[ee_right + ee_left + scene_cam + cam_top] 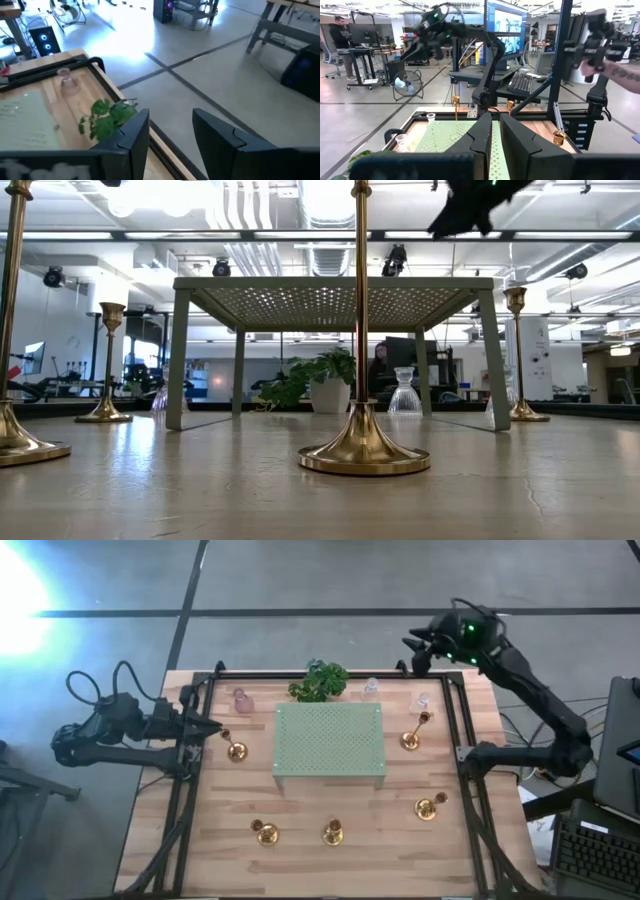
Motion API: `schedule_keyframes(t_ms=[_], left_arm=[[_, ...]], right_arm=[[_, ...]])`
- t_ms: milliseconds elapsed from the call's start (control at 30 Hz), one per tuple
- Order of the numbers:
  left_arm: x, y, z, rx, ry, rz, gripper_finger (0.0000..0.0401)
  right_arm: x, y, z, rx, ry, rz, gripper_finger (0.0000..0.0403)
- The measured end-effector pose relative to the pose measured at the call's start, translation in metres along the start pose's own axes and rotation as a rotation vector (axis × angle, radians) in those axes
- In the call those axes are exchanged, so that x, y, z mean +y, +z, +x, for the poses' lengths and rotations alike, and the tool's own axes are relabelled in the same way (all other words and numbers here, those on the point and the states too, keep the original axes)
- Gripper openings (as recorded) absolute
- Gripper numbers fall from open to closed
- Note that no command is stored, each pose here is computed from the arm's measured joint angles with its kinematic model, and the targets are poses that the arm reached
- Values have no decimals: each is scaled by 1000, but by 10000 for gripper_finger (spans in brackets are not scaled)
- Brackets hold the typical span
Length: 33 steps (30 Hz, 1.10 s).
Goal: Pick & Place candle stick holders
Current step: Put the transparent candle holder on the shelf
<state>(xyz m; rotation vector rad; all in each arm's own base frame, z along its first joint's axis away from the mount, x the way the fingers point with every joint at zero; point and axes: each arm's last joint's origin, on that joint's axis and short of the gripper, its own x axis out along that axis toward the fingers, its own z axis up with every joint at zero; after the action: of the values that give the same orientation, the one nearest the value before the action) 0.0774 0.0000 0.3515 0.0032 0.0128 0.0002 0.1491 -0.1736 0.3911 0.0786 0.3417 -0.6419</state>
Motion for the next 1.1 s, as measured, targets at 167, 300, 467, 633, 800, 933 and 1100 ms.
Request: schedule_keyframes(t_ms=[167,300,467,633,800,933,1100], left_arm=[[0,0,0,-1,0,0,45],[0,0,0,-1,0,0,45],[0,0,0,0,0,0,45],[0,0,0,0,0,0,45],[0,0,0,0,0,0,45],[0,0,0,0,0,0,45],[0,0,0,-1,0,0,45]], right_arm=[[-11,-33,38,57,30,8,124],[-12,-64,60,100,62,3,112],[-9,-97,68,95,81,3,97],[-5,-120,62,81,79,-4,82],[-3,-137,61,85,80,-7,71],[-2,-150,66,118,85,-3,75],[-3,-163,78,170,104,4,95]])
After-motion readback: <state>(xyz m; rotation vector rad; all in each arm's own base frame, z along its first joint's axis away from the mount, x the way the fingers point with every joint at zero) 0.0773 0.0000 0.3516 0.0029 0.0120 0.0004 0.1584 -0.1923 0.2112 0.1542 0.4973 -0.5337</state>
